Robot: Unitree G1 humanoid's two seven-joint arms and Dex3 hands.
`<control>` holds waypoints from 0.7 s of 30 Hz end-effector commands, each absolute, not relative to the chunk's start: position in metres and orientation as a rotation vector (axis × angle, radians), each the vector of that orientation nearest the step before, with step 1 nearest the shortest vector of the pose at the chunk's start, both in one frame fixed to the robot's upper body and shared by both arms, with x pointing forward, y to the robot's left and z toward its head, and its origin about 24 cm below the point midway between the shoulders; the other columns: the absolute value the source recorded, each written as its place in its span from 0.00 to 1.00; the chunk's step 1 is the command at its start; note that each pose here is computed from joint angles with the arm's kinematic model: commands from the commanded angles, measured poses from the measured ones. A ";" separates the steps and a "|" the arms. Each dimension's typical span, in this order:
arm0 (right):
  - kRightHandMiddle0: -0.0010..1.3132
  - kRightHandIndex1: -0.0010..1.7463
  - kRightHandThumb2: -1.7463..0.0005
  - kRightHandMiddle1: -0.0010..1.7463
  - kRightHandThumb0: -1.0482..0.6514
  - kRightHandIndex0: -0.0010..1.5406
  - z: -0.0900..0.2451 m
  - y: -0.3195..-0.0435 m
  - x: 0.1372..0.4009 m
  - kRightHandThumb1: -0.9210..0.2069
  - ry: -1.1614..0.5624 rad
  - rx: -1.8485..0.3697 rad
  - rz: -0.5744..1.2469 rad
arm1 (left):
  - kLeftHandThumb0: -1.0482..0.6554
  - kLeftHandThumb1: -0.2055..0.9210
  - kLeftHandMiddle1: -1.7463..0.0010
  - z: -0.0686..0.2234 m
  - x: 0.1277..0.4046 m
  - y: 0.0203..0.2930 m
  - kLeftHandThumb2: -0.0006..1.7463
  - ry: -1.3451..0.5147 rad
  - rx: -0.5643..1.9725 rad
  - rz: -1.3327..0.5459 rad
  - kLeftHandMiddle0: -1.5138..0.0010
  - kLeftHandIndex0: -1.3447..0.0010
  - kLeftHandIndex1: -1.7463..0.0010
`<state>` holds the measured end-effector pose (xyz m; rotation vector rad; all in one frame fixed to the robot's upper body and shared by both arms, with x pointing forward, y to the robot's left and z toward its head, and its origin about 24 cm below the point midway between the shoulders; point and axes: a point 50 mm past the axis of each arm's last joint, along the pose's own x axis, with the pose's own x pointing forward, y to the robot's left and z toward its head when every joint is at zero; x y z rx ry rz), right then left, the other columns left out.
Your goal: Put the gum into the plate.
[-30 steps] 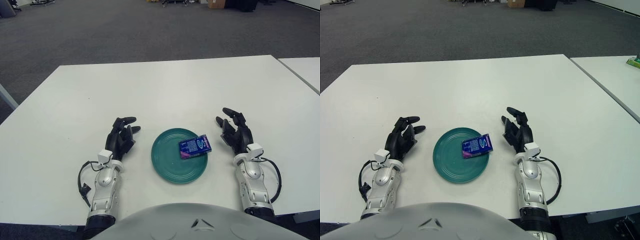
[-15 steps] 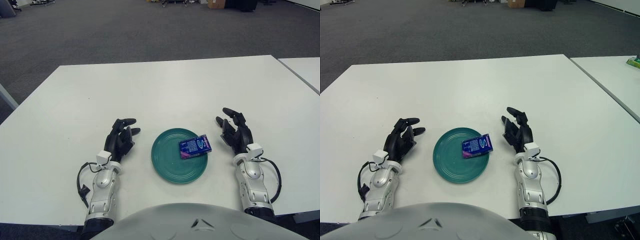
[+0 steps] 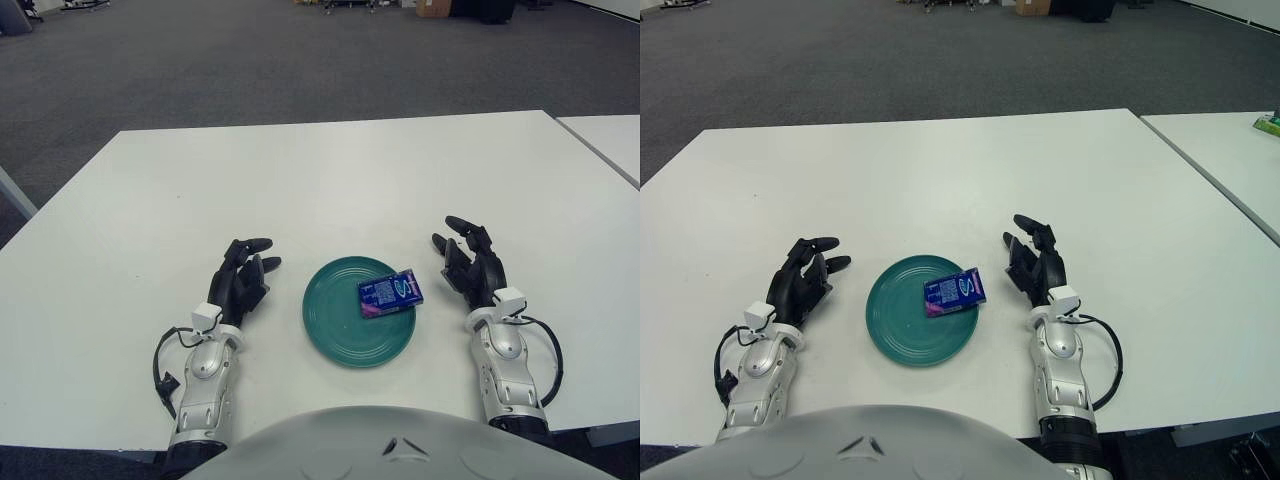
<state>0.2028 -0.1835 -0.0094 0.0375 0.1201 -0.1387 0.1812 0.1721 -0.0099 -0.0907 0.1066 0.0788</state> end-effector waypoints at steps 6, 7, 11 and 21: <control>0.08 0.01 0.55 0.51 0.22 0.41 -0.047 -0.181 0.174 0.00 0.359 0.067 -0.156 | 0.19 1.00 0.48 -0.021 0.172 0.171 0.44 0.187 -0.086 0.087 0.63 0.75 0.34; 0.08 0.01 0.55 0.51 0.22 0.41 -0.047 -0.181 0.174 0.00 0.359 0.067 -0.157 | 0.19 1.00 0.48 -0.021 0.172 0.171 0.44 0.187 -0.086 0.087 0.63 0.75 0.34; 0.08 0.01 0.55 0.51 0.22 0.40 -0.047 -0.180 0.174 0.00 0.358 0.069 -0.159 | 0.19 1.00 0.48 -0.021 0.171 0.171 0.44 0.183 -0.074 0.087 0.63 0.76 0.34; 0.09 0.01 0.56 0.51 0.22 0.40 -0.047 -0.180 0.174 0.00 0.359 0.067 -0.161 | 0.19 1.00 0.50 -0.020 0.171 0.171 0.44 0.187 -0.073 0.075 0.64 0.77 0.34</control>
